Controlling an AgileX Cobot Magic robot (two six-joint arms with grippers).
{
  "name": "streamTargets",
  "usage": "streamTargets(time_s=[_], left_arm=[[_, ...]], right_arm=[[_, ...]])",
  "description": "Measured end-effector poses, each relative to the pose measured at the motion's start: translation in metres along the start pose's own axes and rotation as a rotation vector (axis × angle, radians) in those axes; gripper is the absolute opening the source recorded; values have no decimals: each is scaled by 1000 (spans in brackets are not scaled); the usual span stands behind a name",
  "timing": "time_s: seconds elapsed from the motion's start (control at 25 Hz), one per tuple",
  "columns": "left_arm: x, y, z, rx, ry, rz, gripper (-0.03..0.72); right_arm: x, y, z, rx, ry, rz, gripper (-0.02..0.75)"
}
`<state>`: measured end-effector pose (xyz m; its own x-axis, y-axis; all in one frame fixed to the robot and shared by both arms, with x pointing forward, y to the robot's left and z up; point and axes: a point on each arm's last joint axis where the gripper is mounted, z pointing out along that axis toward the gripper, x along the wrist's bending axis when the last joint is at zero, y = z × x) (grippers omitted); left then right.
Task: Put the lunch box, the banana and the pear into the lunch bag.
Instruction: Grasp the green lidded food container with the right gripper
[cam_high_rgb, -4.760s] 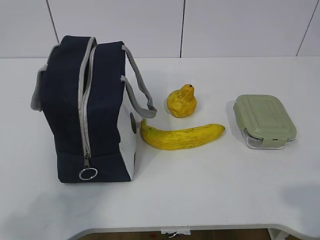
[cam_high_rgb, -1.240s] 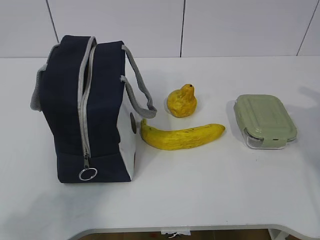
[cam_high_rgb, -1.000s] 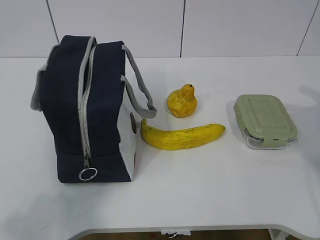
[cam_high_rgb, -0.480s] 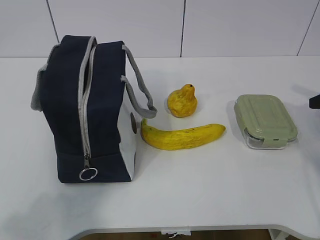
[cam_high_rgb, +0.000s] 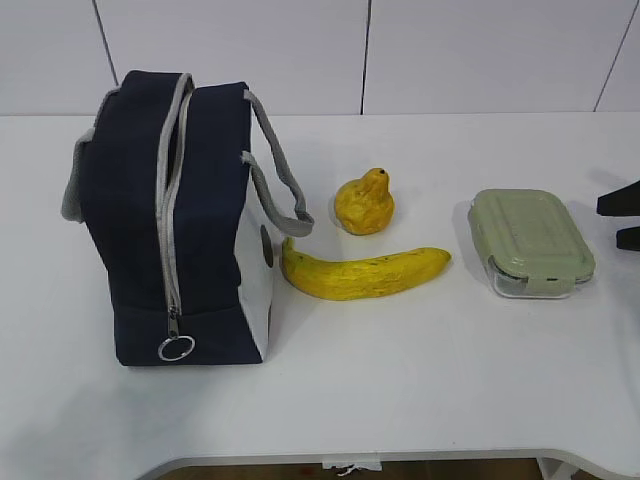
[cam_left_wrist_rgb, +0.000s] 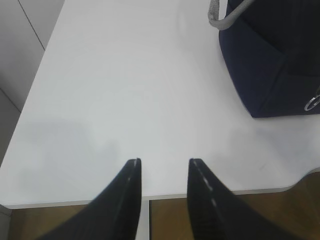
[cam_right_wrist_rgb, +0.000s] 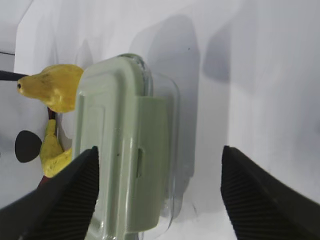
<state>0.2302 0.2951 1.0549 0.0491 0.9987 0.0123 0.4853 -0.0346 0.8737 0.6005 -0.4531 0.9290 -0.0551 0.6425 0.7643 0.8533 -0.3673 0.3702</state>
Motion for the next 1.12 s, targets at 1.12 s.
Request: streamTargets(time_s=[1.12], left_arm=[[0,0,0,-2,0,0,240]], right_arm=[[10,-8,60,104,75,-17,580]])
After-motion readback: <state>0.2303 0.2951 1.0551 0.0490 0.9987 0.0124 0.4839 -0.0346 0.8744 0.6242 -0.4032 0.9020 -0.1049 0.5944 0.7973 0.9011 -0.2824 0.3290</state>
